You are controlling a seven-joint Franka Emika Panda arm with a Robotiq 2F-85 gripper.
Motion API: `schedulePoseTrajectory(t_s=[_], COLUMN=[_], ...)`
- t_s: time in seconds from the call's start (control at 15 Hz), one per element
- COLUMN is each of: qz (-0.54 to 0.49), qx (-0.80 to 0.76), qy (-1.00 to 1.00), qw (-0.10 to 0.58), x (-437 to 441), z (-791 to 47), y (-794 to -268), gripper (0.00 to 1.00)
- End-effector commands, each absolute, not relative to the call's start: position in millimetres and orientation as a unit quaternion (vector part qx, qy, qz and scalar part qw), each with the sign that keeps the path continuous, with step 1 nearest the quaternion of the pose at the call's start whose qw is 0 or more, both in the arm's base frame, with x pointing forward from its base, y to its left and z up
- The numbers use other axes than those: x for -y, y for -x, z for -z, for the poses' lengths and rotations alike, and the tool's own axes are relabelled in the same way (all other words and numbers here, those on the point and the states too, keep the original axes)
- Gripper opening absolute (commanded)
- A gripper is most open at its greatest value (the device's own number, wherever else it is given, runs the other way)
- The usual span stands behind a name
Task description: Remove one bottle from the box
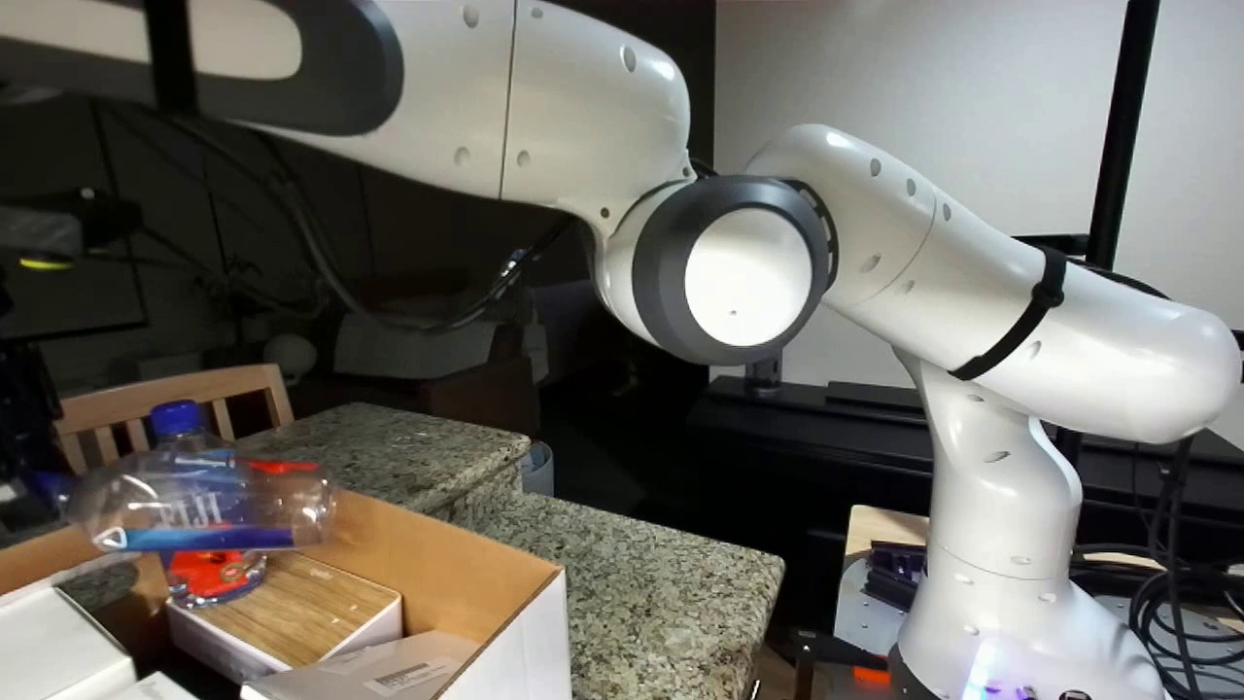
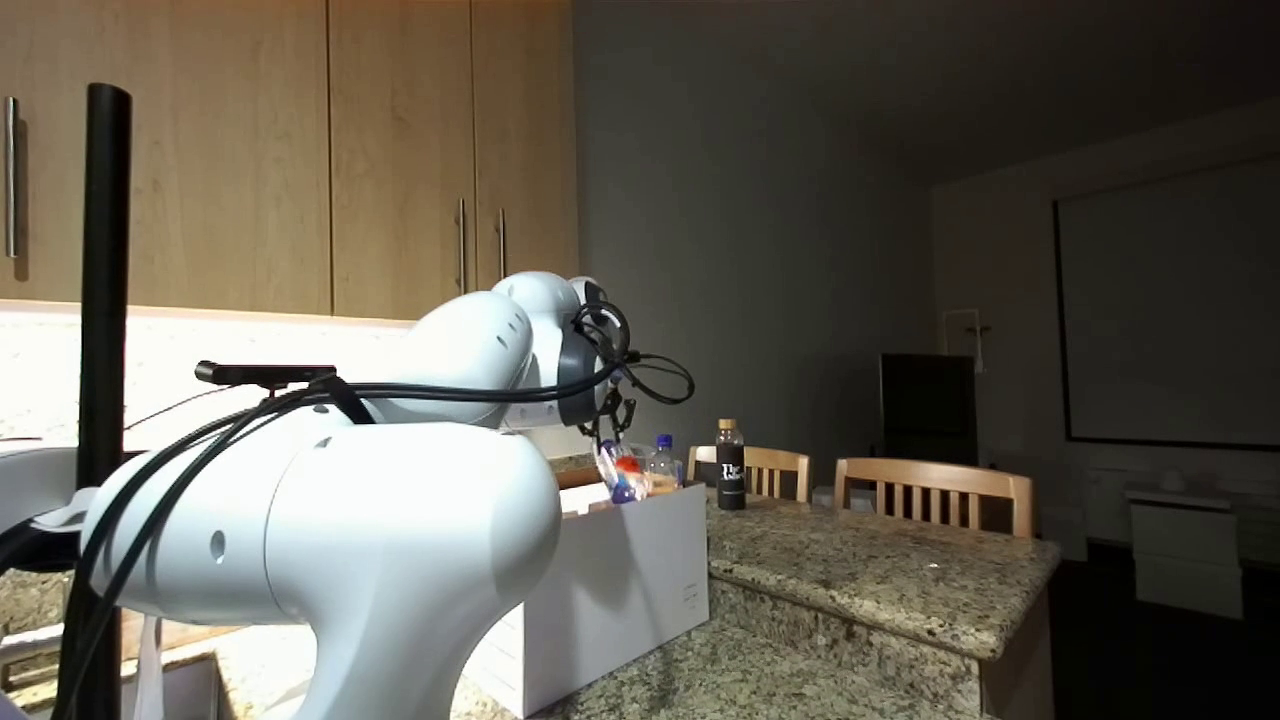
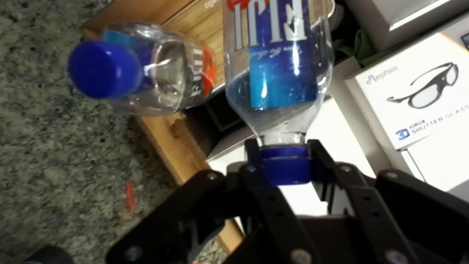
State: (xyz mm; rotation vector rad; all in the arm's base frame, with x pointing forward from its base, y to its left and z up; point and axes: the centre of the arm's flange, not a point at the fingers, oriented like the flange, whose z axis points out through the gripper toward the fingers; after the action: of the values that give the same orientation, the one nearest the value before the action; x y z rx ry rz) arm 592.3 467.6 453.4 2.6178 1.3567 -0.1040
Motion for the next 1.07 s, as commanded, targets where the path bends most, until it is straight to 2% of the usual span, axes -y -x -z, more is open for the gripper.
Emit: schedulePoseTrajectory(t_s=[0.0, 0.67, 1.0], qz=[-0.048, -0.234, -0.251], qx=[-0.409, -0.227, -0.115], qy=[-0.907, -0.943, -0.955], qw=[0.090, 0.069, 0.105], x=[-418.4, -360.8, -333.3], z=[-510.1, -632.0, -664.2], y=[-546.0, -541.3, -545.3], gripper=[0.15, 0.15, 0.15])
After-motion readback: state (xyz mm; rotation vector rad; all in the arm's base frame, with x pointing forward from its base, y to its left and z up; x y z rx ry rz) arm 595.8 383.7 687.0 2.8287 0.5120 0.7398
